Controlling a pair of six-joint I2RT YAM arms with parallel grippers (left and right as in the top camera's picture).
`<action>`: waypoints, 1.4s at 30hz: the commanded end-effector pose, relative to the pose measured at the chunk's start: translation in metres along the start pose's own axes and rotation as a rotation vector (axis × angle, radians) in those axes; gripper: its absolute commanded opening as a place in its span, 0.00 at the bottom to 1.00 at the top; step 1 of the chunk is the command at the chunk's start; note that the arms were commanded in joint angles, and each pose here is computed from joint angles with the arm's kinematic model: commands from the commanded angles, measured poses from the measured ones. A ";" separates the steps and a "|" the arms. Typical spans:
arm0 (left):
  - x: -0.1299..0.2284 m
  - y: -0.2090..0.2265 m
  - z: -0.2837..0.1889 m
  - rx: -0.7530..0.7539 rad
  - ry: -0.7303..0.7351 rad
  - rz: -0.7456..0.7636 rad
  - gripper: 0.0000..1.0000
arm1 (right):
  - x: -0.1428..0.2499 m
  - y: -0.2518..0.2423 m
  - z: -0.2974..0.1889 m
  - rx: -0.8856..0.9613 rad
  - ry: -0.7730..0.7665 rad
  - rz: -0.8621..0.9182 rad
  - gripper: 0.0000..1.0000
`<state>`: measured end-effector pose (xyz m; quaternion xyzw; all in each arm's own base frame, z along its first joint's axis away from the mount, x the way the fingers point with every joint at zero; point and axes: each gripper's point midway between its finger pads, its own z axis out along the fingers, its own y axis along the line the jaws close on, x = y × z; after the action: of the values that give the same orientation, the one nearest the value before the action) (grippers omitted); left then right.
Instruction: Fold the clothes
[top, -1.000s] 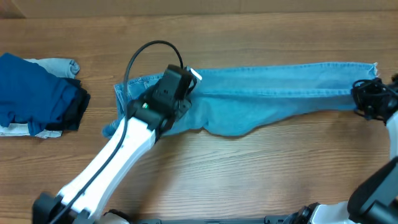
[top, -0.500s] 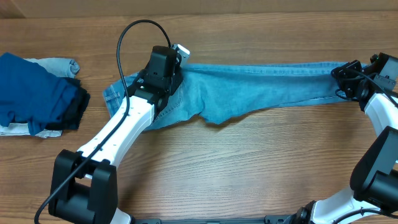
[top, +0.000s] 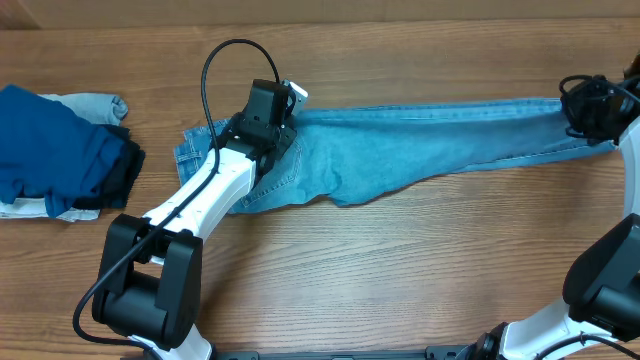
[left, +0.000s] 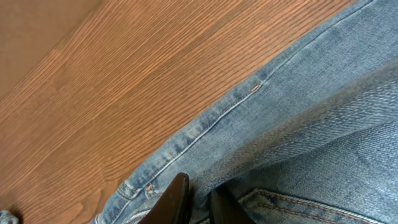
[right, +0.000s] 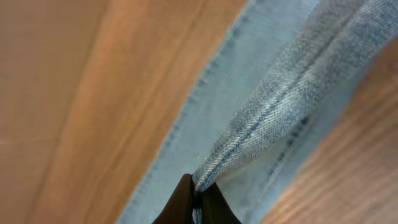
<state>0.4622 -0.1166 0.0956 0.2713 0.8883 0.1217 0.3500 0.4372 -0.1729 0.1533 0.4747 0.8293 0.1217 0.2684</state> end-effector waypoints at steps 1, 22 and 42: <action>0.008 0.028 0.003 -0.098 0.043 -0.010 0.15 | -0.037 -0.027 -0.016 0.148 -0.156 0.018 0.04; 0.021 0.024 0.003 -0.083 0.093 0.009 0.14 | -0.043 -0.032 0.084 0.119 -0.142 -0.048 0.72; 0.048 -0.051 0.038 0.273 0.192 -0.317 0.29 | 0.142 0.039 0.037 0.018 0.499 -0.425 0.57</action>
<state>0.4332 -0.1397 0.0557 0.1840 0.9453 -0.0139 0.2691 0.4273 -0.0517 0.0861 0.2873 0.9362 0.1943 0.0567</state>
